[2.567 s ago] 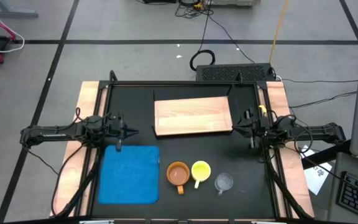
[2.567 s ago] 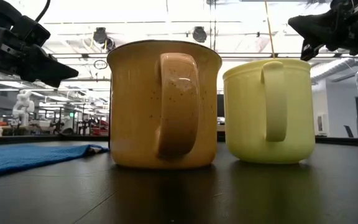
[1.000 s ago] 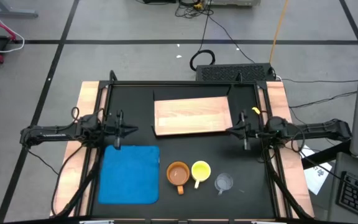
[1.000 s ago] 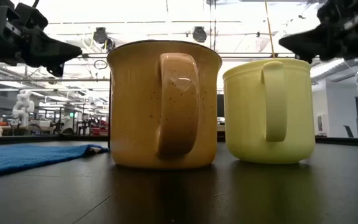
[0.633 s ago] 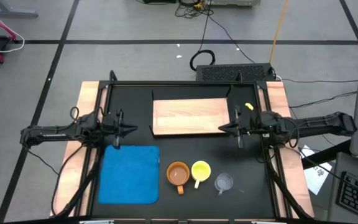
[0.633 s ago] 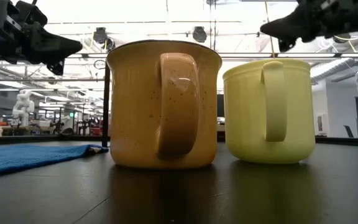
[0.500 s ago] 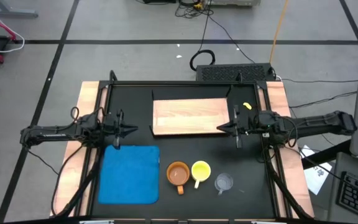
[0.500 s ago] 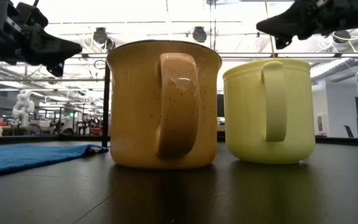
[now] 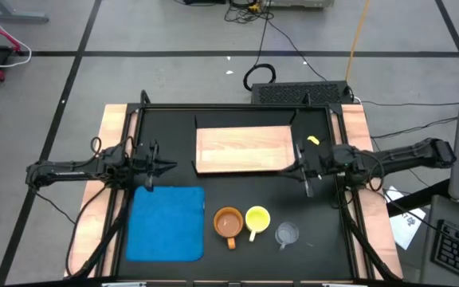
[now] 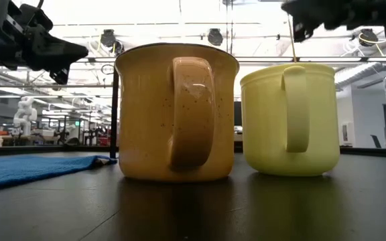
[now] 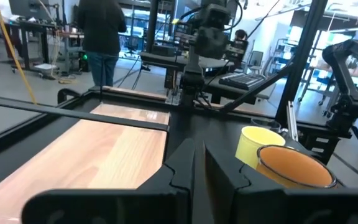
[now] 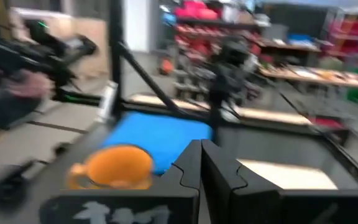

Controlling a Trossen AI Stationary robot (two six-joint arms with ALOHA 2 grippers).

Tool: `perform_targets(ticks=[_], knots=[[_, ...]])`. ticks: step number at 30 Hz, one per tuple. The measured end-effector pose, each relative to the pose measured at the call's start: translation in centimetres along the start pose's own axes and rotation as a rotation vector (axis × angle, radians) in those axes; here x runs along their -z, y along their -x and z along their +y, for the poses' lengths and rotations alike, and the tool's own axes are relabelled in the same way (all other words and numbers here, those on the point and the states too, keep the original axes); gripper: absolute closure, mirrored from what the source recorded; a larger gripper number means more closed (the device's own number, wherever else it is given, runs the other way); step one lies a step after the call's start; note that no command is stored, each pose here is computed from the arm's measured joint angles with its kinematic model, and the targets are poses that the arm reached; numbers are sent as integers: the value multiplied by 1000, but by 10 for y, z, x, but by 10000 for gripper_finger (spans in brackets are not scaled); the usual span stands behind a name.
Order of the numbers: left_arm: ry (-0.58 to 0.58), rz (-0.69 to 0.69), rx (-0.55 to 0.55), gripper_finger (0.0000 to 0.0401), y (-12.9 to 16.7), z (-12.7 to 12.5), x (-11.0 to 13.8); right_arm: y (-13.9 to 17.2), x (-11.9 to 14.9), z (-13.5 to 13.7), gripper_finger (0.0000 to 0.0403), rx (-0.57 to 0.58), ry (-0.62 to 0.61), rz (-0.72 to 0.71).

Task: Stack small to large cups/mugs on shelf
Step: Put the orange mug on the shelf

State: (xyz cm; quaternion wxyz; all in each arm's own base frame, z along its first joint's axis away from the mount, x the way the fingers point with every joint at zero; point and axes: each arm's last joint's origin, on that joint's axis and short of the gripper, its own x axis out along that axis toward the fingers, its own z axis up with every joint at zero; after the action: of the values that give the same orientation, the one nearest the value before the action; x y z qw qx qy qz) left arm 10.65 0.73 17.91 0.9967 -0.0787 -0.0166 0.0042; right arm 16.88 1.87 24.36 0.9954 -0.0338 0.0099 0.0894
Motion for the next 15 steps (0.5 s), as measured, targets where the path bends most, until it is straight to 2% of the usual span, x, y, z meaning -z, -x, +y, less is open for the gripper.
perform_targets(ticks=[8,15], knots=[[-3,-38,7,368,0,-1,-4,-27,-19,16,403,-97,-24,2],[-2,-41,7,368,0,-1,-4,-62,-43,17,403,-111,-56,130]])
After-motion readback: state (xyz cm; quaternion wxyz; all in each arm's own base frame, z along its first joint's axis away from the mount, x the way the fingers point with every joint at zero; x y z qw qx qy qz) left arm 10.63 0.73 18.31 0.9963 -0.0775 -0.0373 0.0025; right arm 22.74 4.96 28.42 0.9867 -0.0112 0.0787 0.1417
